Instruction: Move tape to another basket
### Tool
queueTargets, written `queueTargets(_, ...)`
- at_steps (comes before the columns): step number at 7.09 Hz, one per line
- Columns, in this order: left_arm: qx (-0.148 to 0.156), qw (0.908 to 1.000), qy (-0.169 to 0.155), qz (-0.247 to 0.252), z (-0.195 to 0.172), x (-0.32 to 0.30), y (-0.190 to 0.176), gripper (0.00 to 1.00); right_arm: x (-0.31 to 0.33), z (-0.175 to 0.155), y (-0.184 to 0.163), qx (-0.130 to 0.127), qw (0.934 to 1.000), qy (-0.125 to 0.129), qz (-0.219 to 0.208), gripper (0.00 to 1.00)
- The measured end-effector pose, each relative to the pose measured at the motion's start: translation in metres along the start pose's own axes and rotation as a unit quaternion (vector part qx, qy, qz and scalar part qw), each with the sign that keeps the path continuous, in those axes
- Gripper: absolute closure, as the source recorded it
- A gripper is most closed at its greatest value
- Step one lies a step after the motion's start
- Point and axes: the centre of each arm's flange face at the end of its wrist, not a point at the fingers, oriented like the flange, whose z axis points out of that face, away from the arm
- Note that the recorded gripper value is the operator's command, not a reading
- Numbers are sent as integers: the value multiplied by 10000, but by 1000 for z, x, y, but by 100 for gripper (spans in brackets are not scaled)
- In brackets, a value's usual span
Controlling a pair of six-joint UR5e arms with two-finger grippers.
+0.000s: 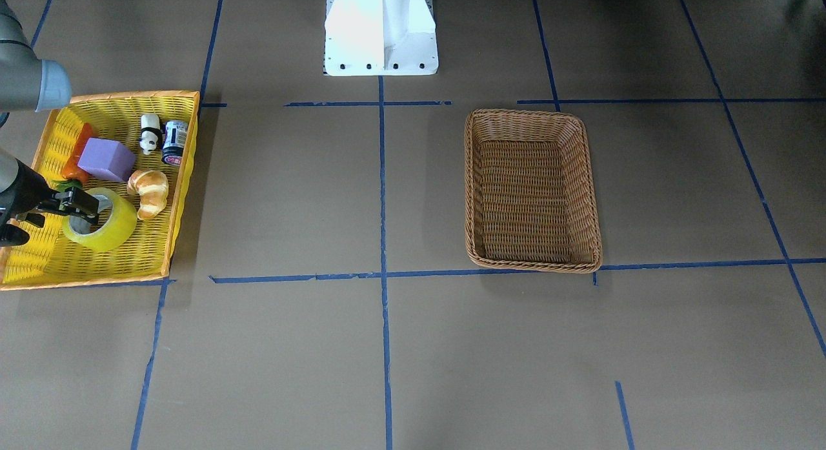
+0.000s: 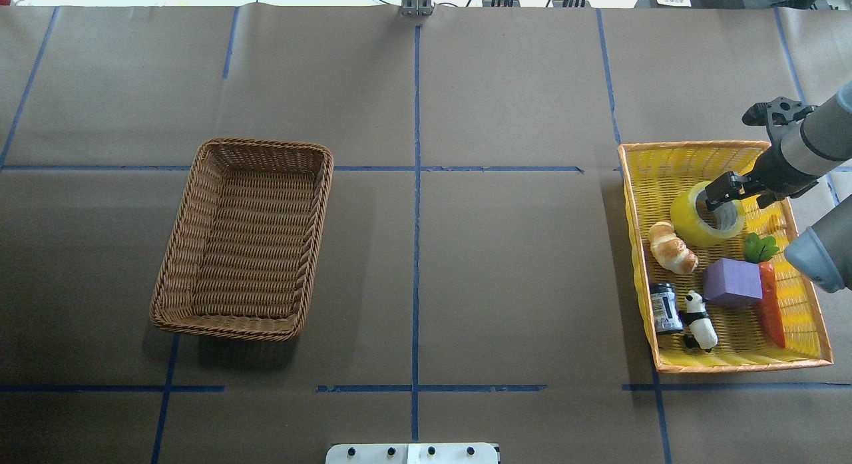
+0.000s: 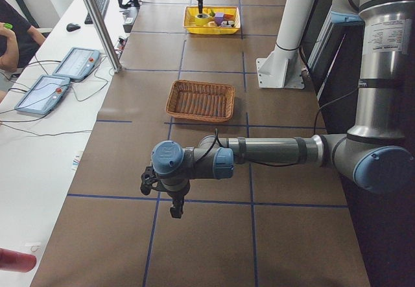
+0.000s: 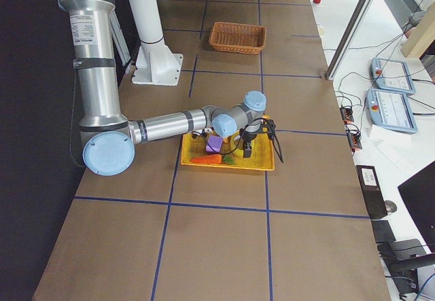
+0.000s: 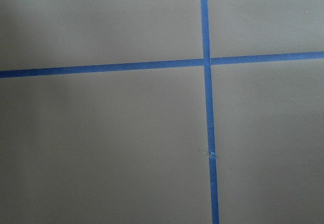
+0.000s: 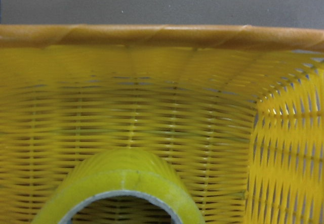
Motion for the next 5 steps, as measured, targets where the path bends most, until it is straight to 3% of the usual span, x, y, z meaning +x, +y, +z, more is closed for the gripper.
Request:
queueTargets(2, 1, 10000, 0, -1, 0, 0, 0, 0, 3, 10, 1, -90, 9999, 44, 17, 1)
queueTargets(3, 2, 10000, 0, 1, 0, 0, 0, 0, 3, 13, 1, -116, 9999, 50, 13, 18)
queueTargets(5, 4, 10000, 0, -1, 0, 0, 0, 0, 2, 16, 2, -146, 9999, 57, 22, 89)
